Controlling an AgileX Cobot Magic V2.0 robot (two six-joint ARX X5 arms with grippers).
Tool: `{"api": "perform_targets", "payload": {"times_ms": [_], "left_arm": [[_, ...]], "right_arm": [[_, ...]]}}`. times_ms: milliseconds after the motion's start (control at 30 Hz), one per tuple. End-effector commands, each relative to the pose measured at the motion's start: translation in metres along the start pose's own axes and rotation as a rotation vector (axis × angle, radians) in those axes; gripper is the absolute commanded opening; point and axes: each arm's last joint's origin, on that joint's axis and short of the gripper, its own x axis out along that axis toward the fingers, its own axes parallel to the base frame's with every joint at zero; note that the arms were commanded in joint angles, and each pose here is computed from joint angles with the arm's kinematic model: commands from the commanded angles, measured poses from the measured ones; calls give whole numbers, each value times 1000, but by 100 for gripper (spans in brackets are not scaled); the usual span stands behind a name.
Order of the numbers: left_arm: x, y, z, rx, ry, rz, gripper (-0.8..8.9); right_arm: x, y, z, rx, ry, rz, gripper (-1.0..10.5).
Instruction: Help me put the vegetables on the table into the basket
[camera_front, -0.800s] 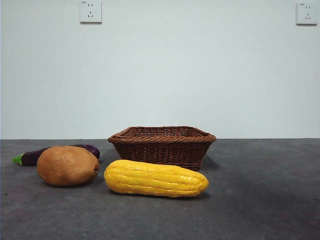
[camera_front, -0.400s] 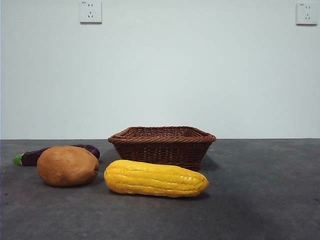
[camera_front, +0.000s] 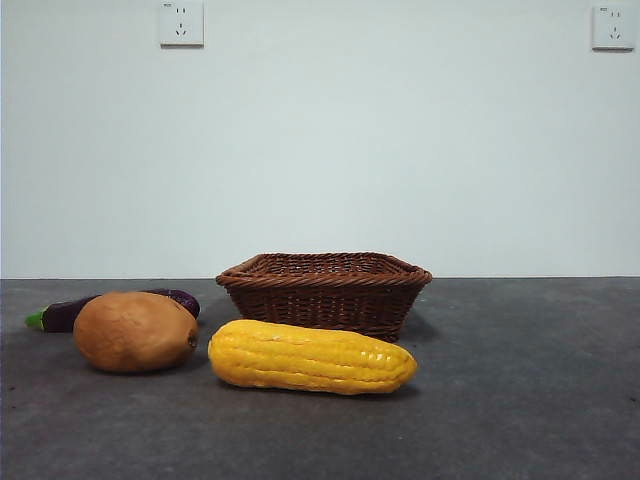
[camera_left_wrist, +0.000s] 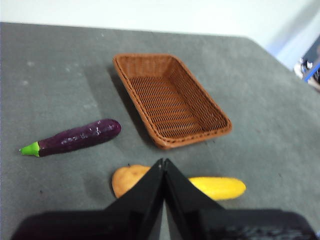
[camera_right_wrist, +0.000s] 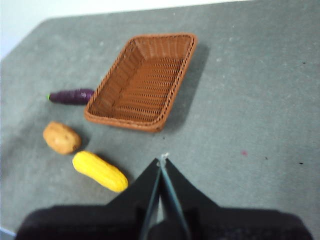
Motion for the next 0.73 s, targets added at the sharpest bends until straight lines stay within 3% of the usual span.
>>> {"api": "perform_targets", "payload": {"times_ms": [33,200,233,267,300,333,367,433,467,733], "left_arm": [[-1,-3,7,58,27,-16,-6],[-2,-5,18,62,37,-31,3],[-1,-5,18,58,41,-32,43],[-1,-5,18,56,45,-48,173],[0,-6,19,54,47,-64,381],[1,-6,19,52,50,-77,595],[1,-6,19,51,52,-88,675],[3,-6,20,47,59,-130,676],[4,-5,20,44,62,-131,676],[13,-1,22,25,93,-130,676]], "right_arm": [[-1,1,6,-71,16,4,-8],[4,-1,11,-71,48,5,3],[5,-1,12,-70,52,5,10],[5,-1,12,-69,53,5,12],[5,-1,12,-70,53,5,42],[5,-1,12,-70,53,6,142],[5,-1,12,-69,53,21,253],[6,0,12,-65,54,74,556],[6,0,12,-63,58,80,615],[23,-6,15,-27,132,101,623]]}}
